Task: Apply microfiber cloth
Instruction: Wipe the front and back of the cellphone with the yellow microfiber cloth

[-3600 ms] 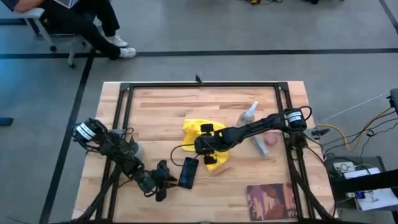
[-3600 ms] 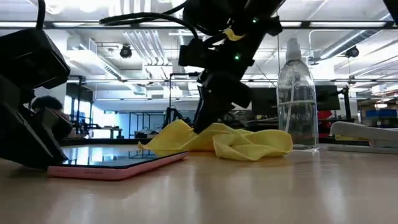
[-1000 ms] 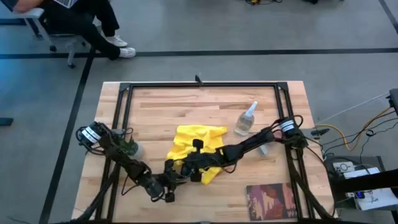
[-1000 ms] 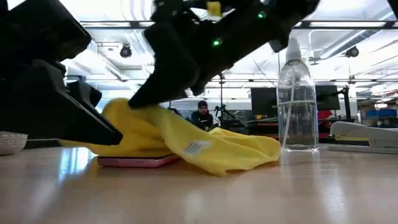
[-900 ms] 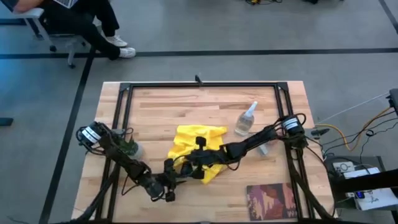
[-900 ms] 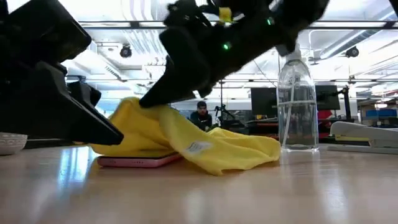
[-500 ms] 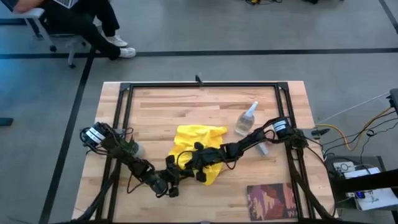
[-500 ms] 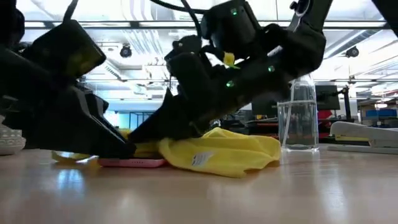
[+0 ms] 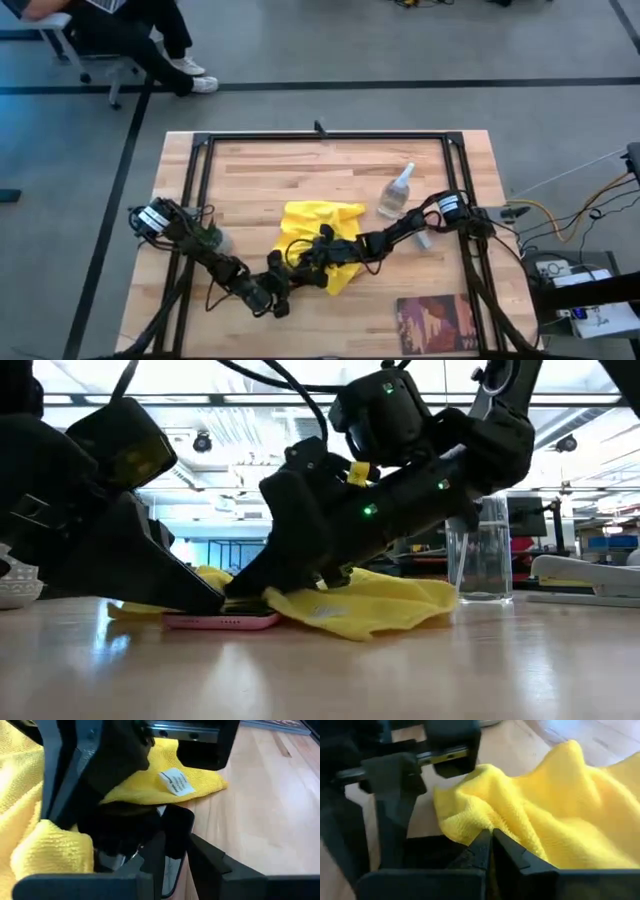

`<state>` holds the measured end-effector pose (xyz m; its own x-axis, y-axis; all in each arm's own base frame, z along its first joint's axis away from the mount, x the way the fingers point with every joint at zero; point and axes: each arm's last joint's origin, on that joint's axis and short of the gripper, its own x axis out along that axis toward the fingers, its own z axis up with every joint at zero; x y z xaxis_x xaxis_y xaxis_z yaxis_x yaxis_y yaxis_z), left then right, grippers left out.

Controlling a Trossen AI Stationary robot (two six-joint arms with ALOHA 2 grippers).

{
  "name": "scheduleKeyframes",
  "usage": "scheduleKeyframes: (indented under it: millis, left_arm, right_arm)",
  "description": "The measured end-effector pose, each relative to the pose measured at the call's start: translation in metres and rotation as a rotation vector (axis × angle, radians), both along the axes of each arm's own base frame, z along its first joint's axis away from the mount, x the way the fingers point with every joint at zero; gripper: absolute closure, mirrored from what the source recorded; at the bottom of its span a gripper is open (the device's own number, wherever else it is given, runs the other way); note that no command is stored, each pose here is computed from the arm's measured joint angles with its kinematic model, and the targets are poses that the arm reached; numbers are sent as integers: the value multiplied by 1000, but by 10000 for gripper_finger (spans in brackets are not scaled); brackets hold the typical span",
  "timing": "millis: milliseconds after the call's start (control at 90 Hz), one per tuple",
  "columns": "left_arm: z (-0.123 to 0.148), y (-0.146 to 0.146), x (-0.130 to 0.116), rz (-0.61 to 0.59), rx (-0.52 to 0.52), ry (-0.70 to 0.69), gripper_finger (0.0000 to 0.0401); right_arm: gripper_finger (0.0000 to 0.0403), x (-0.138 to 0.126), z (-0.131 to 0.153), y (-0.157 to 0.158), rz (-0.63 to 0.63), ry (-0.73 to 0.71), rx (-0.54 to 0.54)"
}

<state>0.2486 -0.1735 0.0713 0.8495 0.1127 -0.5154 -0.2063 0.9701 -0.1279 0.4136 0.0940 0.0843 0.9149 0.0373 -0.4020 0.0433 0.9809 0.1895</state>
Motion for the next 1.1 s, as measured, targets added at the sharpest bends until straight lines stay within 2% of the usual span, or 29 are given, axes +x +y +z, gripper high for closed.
scheduleKeyframes:
  millis: [122,200,333,500,644,789,1000,1100]
  left_arm:
    - [0,1,0,-1,-2,3,340]
    - [0,0,1,-8,-10,3,338]
    - [0,0,1,-3,-18,0,339]
    - [0,-1,1,-1,-44,0,339]
    - [0,0,1,-1,-42,2,340]
    - [-1,0,0,-3,-39,4,339]
    - [-1,0,0,-11,-21,10,339]
    - [-1,-1,0,-17,-20,12,338]
  right_arm:
    - [403,0,-1,20,134,-2,-17]
    - [403,1,1,26,152,-9,-61]
    - [403,4,3,18,65,-4,-113]
    - [403,10,2,-19,-123,31,-131]
    - [403,12,1,-38,-155,40,-136]
    - [403,12,2,-34,-74,42,-129]
    - [403,15,2,9,194,15,-32]
    - [403,23,0,18,207,8,-34]
